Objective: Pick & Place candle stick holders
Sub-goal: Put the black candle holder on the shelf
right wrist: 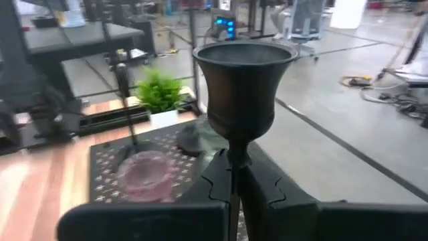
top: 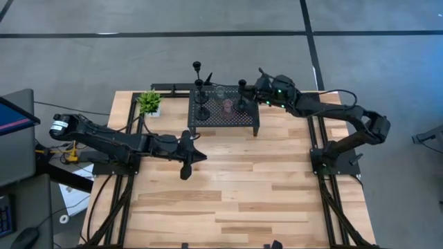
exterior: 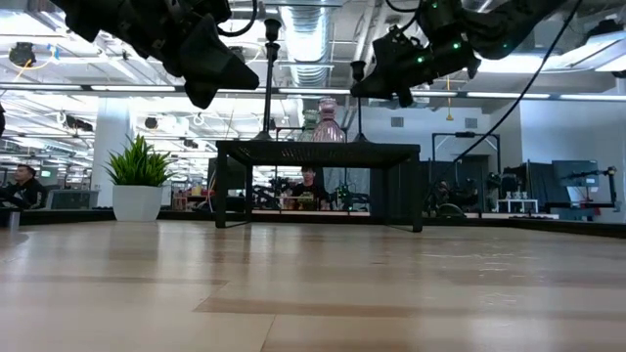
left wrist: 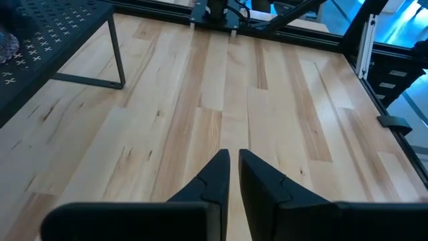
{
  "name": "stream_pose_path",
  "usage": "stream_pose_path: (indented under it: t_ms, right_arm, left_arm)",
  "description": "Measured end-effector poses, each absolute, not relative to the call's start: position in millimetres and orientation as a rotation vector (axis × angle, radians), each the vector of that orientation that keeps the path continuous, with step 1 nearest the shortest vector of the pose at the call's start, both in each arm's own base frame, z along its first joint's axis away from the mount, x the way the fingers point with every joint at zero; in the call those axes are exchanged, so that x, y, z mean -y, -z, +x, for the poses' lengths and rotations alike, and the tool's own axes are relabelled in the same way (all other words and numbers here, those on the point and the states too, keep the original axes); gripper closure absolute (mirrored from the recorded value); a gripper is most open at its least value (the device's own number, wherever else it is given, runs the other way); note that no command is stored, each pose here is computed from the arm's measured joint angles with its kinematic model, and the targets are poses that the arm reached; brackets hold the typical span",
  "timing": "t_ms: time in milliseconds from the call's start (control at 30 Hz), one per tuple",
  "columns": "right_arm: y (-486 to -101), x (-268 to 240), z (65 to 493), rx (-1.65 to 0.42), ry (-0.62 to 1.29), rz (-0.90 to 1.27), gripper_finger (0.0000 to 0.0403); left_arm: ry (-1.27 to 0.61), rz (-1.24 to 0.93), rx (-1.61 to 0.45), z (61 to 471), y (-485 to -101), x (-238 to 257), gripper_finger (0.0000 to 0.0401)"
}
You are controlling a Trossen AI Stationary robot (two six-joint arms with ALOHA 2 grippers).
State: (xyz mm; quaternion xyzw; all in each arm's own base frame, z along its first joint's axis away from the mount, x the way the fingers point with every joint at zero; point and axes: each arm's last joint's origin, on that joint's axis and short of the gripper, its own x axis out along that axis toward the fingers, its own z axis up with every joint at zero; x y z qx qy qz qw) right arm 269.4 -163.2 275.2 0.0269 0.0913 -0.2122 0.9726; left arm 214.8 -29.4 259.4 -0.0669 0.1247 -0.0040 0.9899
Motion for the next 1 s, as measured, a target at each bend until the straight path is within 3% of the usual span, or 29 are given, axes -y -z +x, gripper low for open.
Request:
stream_pose_path:
  t_ms: [167,633,1000]
  right_arm:
    - [-274.0,169.8,264.0,-0.211,0.52,0.057,0.0403]
    - [-271.3,171.9,262.9,-0.232,0.528,0.082,0.0399]
    - [-267.4,171.6,262.6,-0.261,0.525,0.08,0.0303]
  left_arm:
    - [0.008,-0.133,-0.25,214.8,-259.4,29.4,0.0368]
    - [0.005,-0.126,-0.25,214.9,-259.3,29.3,0.0368]
    - [0.006,-0.126,-0.25,214.9,-259.3,29.3,0.0368]
